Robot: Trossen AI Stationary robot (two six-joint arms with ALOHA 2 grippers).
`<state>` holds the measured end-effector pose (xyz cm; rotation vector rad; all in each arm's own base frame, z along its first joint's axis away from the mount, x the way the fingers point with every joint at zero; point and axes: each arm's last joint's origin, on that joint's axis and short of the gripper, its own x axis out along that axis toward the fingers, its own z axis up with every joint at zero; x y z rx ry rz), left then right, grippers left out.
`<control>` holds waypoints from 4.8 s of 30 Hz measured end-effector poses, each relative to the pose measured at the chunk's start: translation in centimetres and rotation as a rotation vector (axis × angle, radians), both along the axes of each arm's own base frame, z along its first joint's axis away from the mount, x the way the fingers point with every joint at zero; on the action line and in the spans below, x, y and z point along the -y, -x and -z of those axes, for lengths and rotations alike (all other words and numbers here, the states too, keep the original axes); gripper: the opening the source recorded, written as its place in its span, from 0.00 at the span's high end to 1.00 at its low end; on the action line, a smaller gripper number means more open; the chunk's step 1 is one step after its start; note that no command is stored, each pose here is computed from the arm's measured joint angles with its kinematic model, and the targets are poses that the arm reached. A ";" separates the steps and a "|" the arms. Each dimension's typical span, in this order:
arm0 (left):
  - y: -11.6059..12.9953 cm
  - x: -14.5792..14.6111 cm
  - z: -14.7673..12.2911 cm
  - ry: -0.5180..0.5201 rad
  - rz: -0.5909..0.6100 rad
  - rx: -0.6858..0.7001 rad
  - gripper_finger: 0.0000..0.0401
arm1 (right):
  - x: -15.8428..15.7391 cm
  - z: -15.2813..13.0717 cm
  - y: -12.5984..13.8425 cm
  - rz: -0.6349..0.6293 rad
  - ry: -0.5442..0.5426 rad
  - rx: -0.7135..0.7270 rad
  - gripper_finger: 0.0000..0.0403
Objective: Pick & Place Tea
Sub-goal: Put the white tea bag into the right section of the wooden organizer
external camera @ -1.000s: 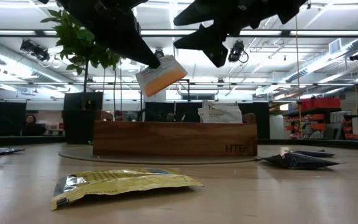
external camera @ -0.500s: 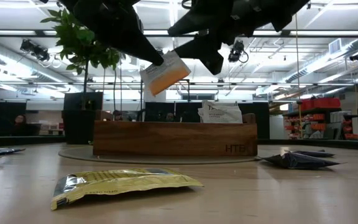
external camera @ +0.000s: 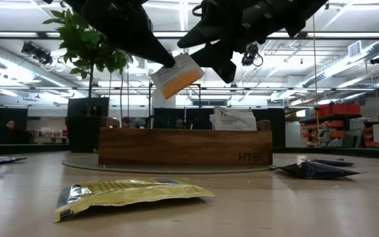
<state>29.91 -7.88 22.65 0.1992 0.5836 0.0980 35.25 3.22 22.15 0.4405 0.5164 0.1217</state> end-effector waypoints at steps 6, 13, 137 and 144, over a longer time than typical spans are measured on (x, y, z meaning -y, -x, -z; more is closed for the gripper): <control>-0.1 0.0 -0.2 -0.005 0.008 0.023 1.00 | -0.1 0.2 0.1 -0.010 -0.008 -0.026 0.61; -0.2 0.0 -0.2 -0.010 0.009 0.023 1.00 | 0.0 0.2 0.1 -0.011 -0.011 -0.024 0.72; 16.1 -0.7 3.3 0.330 0.237 0.723 0.87 | -3.0 9.6 9.7 0.095 0.662 0.203 0.78; 16.1 -0.7 3.4 0.326 0.238 0.716 0.87 | -3.5 8.3 8.7 0.094 0.705 0.222 0.67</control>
